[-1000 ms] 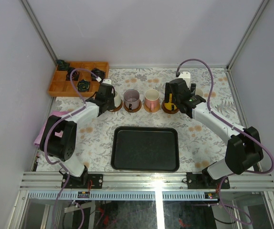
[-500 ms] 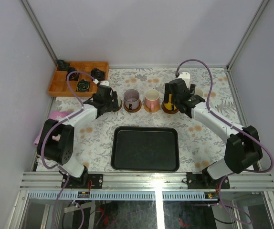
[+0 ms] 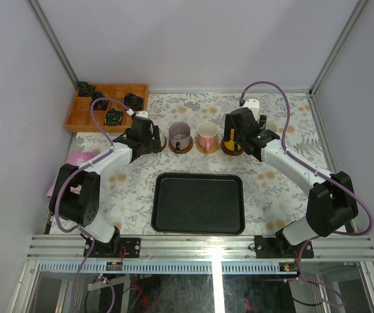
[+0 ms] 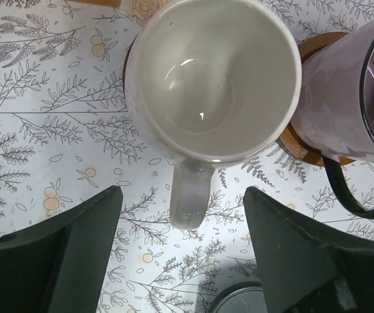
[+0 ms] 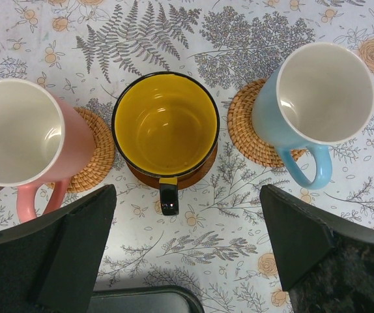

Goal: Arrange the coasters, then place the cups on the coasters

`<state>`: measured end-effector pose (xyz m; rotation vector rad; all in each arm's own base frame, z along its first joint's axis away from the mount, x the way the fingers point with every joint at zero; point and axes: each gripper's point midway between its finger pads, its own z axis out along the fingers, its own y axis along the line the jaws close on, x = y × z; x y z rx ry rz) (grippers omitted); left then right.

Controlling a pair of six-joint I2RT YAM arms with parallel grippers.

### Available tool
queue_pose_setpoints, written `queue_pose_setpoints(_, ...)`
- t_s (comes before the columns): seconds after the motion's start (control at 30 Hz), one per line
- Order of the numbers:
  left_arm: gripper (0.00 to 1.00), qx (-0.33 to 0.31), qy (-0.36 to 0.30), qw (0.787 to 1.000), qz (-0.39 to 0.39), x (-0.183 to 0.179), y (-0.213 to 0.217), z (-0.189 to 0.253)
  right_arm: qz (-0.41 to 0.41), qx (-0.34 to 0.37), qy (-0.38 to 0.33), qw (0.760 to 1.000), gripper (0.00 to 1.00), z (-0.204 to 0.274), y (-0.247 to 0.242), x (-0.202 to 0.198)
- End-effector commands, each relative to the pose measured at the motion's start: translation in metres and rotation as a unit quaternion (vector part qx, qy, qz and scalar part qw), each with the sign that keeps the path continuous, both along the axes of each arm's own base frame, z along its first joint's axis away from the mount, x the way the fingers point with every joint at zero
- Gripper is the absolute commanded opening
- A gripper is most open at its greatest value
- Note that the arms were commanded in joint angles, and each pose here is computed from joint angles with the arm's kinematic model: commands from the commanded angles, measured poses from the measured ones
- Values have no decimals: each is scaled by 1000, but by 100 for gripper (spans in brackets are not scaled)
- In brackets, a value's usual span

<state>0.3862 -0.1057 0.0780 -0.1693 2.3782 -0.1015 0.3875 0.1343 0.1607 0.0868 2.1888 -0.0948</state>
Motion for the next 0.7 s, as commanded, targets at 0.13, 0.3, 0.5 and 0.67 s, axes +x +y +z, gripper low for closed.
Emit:
queue_pose_setpoints(0.13,76,10,-13,1000,27,-6,14,16,-4,22,-35,999,99,27,3,9)
queue_pose_setpoints(0.3,77,21,-12,999,34,-9,20,17,-6,24,-46,999,99,35,2,9)
queue_pose_setpoints(0.5,77,28,-10,999,43,-10,24,18,-9,23,-50,998,99,38,0,9)
queue_pose_setpoints(0.67,77,36,-7,998,50,-12,28,18,-9,20,-50,998,100,39,-2,8)
